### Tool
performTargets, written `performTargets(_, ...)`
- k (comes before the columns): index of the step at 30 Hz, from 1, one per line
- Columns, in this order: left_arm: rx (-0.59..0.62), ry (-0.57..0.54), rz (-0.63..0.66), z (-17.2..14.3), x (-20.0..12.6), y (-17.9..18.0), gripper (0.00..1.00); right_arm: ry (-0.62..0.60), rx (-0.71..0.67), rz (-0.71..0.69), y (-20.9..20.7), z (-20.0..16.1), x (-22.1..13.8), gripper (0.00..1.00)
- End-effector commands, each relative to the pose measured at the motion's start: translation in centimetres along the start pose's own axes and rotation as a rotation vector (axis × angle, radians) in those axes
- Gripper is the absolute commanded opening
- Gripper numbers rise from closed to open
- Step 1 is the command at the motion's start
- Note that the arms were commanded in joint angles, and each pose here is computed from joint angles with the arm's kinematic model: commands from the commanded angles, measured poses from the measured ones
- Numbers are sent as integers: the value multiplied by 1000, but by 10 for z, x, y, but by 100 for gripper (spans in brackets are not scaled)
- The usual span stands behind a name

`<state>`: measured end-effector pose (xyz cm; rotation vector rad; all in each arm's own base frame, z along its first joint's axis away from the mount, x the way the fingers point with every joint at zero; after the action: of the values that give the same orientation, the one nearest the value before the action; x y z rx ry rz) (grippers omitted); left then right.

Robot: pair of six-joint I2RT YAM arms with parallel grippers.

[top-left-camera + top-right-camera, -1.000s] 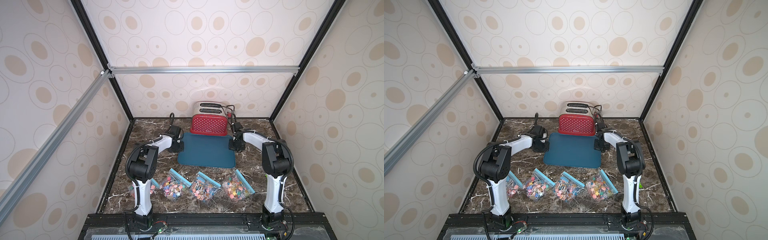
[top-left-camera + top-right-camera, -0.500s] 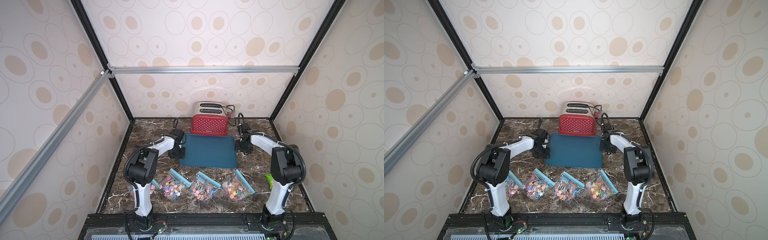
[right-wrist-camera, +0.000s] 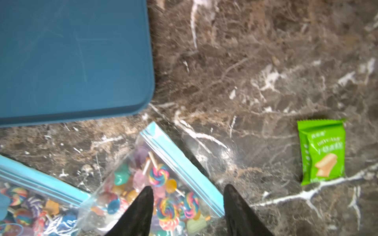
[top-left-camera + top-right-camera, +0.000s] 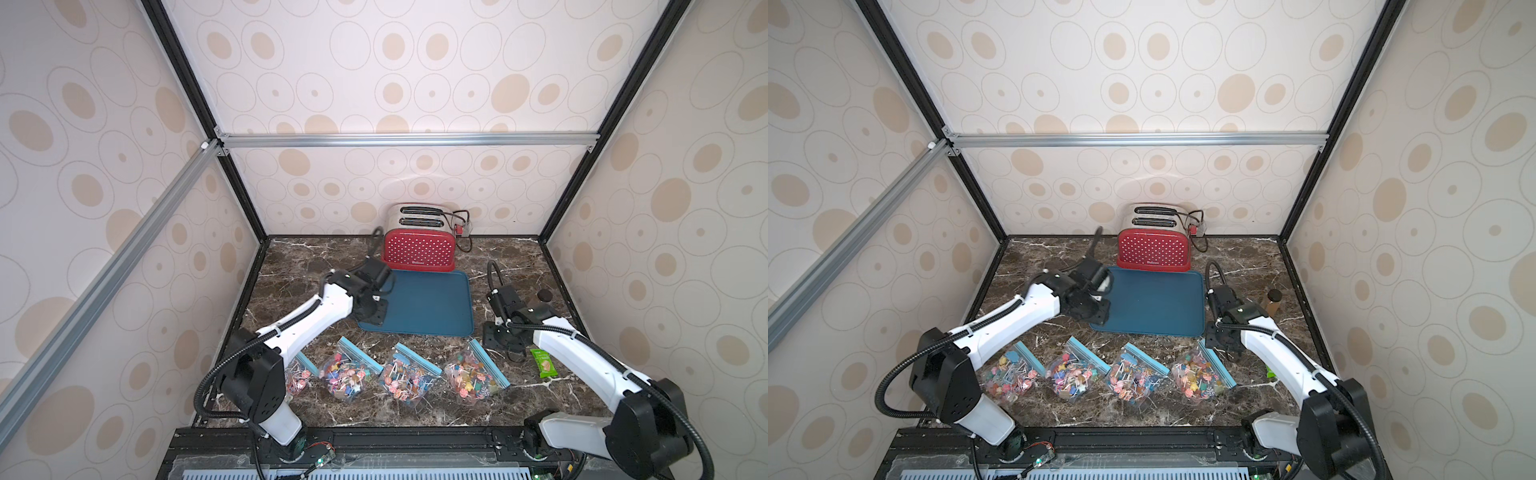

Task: Pour candies out of the ziploc bag
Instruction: Move the tray to the center of the board, then adjust the ziploc bag at the center of the board.

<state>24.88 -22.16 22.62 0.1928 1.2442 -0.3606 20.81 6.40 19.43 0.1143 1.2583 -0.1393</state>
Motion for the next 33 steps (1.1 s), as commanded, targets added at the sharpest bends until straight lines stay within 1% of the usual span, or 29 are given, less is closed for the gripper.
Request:
performTargets(1,113,74,-36,-23,2,-62,51,-52,50,-62,-14,2,-14,58)
performTargets(4,179,77,-122,-32,6,-118,56,-74,124,-55,-33,11,-24,57)
performTargets(7,184,75,-204,-36,17,-158,58,-122,181,-43,-48,14,-36,57)
performTargets(8,177,76,-212,-36,20,-165,58,-132,189,-41,-52,14,-40,57)
performTargets(14,108,72,-218,-31,50,-182,55,-165,187,-42,-60,8,-53,57)
performTargets(19,80,72,-201,-28,73,-190,50,-167,190,-38,-62,3,-51,56)
performTargets(23,65,56,-186,-26,84,-192,47,-157,189,-26,-61,1,-47,56)
performTargets(26,56,53,-173,-24,91,-192,38,-154,190,-24,-61,0,-45,55)
performTargets(29,44,44,-154,-23,93,-189,26,-150,186,-23,-61,-1,-44,53)
performTargets(33,26,26,-121,-21,92,-180,6,-145,183,-14,-60,-1,-43,52)
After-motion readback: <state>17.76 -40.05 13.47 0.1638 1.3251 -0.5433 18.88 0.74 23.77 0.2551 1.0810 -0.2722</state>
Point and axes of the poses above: each gripper's point midway between its finger pads, its own x axis out along the fingers, its own y axis along the line the jaws close on, z = x × y, the point moved 10 cm from there along -x, back along the fingers, and after that the axes turned 1 degree about -x, right-handed, at the moved point
